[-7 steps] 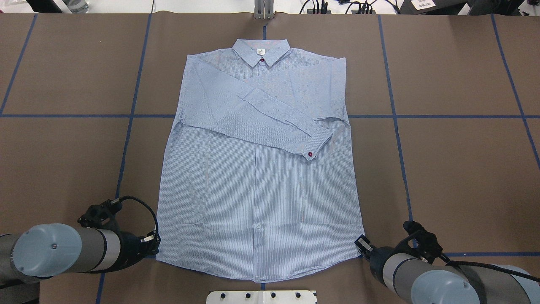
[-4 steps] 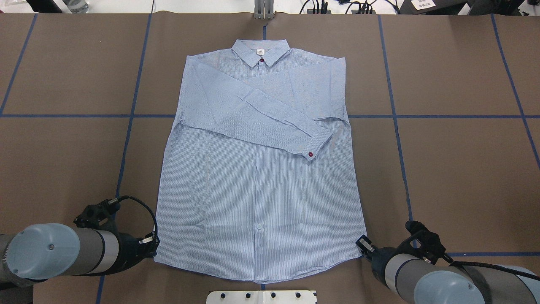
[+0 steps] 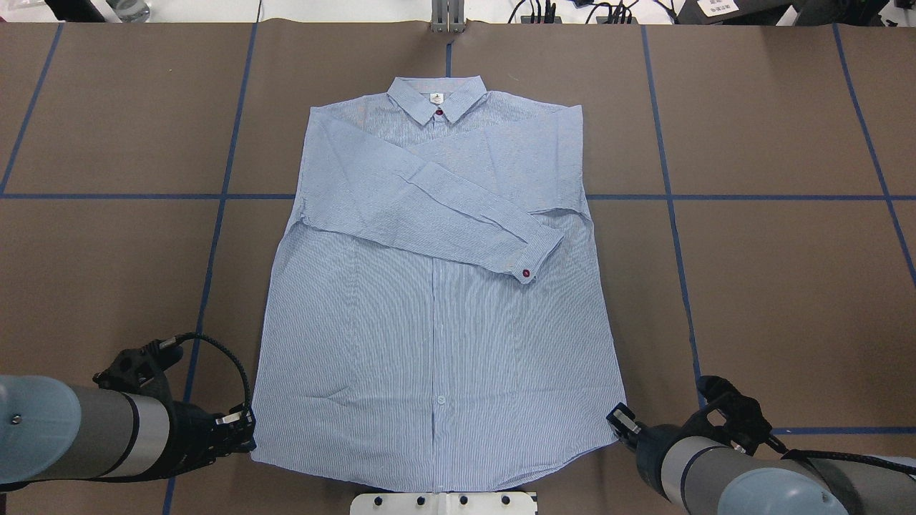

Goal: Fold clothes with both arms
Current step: 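Lift the hem with both grippers and fold it toward the collar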

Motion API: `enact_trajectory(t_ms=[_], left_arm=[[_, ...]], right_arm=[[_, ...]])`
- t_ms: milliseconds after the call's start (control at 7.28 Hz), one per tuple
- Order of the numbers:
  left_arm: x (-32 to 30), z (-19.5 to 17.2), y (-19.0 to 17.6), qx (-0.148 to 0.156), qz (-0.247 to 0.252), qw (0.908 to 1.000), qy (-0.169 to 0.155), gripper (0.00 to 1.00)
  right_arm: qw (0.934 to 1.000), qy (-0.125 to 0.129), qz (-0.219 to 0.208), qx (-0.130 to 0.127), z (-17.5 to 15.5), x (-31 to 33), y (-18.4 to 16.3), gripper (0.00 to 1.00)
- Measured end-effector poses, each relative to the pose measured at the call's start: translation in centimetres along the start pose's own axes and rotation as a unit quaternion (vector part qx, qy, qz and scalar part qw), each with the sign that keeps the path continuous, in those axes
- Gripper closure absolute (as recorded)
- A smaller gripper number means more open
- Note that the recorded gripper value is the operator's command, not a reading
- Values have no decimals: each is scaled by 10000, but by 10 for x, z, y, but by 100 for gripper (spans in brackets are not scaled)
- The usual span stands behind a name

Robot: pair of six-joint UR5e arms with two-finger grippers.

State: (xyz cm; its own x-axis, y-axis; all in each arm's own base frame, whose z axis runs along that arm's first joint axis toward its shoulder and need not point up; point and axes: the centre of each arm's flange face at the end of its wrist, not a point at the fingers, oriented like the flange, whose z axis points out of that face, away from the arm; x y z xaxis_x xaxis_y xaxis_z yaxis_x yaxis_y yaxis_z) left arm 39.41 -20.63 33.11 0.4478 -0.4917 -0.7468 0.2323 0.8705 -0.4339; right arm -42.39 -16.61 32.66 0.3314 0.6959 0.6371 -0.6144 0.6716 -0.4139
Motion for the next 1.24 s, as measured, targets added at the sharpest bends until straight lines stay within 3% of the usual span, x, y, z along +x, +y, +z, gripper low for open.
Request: enact_trajectory(t_ms=[137,412,825,1237], left_arm=[[7,-12,0,-55,-9,9999,113,100],[30,-35,-22,132,-91,9987,477,100],[69,-64,-60,473,-261,9935,1006,100],[71,-94,-107,731,-136,9912,1093,100]], right_arm=[[9999,-31,59,81,-6,-7,-7,100],[9992,-169,253,267,-11,-26,-29,100],[9978,-309,522,284,-23,-67,-46,100],[9971,-230,659,319,-37,-100,-79,100]])
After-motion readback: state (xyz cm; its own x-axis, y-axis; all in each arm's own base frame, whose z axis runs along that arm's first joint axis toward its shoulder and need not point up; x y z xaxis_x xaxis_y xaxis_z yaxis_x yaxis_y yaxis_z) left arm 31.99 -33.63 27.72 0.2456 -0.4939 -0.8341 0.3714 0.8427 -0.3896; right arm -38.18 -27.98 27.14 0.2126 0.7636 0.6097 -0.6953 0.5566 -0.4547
